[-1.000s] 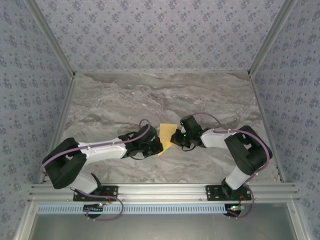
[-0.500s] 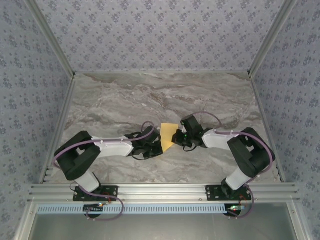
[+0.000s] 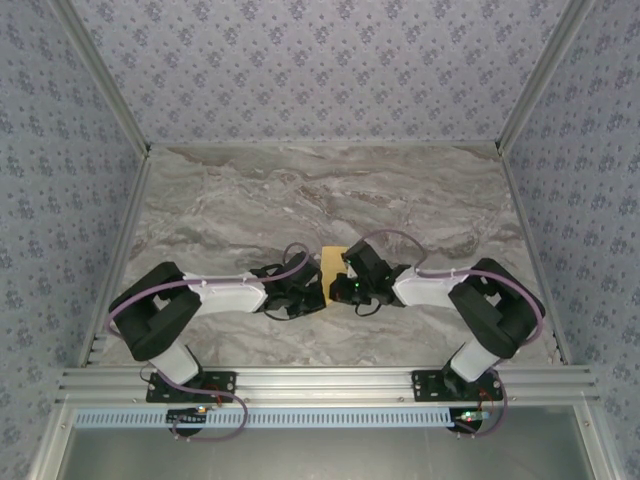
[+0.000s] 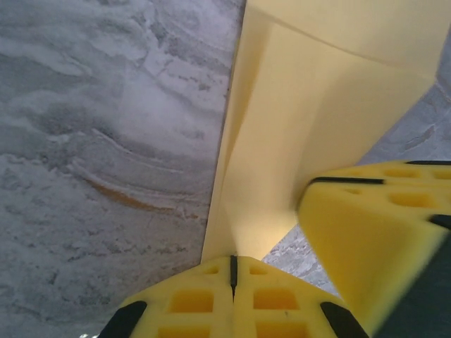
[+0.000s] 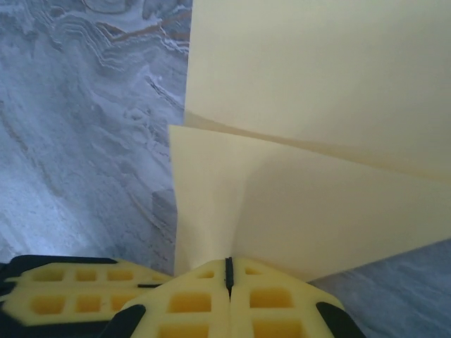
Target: Fold a paper plane with a square sheet of paper (pick it up from the middle)
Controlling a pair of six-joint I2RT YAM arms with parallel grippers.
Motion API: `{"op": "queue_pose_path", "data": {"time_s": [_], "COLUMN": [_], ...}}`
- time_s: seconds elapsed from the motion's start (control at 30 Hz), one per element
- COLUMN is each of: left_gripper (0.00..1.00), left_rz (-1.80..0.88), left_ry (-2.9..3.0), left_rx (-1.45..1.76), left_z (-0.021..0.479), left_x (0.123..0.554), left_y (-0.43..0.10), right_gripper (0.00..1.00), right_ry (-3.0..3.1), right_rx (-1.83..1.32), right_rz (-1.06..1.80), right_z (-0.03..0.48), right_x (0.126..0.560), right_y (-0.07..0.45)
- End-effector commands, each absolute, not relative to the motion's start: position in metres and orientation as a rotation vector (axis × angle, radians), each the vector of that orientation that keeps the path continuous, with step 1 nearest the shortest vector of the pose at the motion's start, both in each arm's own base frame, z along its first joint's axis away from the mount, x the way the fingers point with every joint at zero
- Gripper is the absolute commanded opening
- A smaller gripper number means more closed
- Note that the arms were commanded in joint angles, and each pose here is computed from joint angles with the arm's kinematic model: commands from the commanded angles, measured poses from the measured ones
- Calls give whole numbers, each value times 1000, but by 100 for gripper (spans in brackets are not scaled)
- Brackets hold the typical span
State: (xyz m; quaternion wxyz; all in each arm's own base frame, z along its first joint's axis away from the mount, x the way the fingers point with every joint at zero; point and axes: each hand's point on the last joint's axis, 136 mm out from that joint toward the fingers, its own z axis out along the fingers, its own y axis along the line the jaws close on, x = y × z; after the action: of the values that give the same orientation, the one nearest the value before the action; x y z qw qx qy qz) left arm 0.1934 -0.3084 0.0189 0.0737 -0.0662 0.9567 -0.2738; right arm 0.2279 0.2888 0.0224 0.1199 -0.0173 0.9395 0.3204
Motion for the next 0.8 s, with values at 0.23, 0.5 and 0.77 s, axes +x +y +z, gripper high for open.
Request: {"op": "queue_pose_path", "data": {"time_s": [0.23,0.5,0.77], "left_gripper": [0,0,0], "left_rz": [-669,-570,-583], "left_ry": [2965,3045,3075], "left_rx": [-228,-253,-226], "left_z": [-7,-19,-25], "left_x": [179,165,161], "left_y": [-285,-270,-272], "right_gripper": [0,0,0], "right_ry": [2766,2784,2764], "right_rx": [-4,173,288], "right_rz": [943,796,703], "right_z": [12,-2,4], "right_x": [226,254,290], "right_y": [295,239,189]}}
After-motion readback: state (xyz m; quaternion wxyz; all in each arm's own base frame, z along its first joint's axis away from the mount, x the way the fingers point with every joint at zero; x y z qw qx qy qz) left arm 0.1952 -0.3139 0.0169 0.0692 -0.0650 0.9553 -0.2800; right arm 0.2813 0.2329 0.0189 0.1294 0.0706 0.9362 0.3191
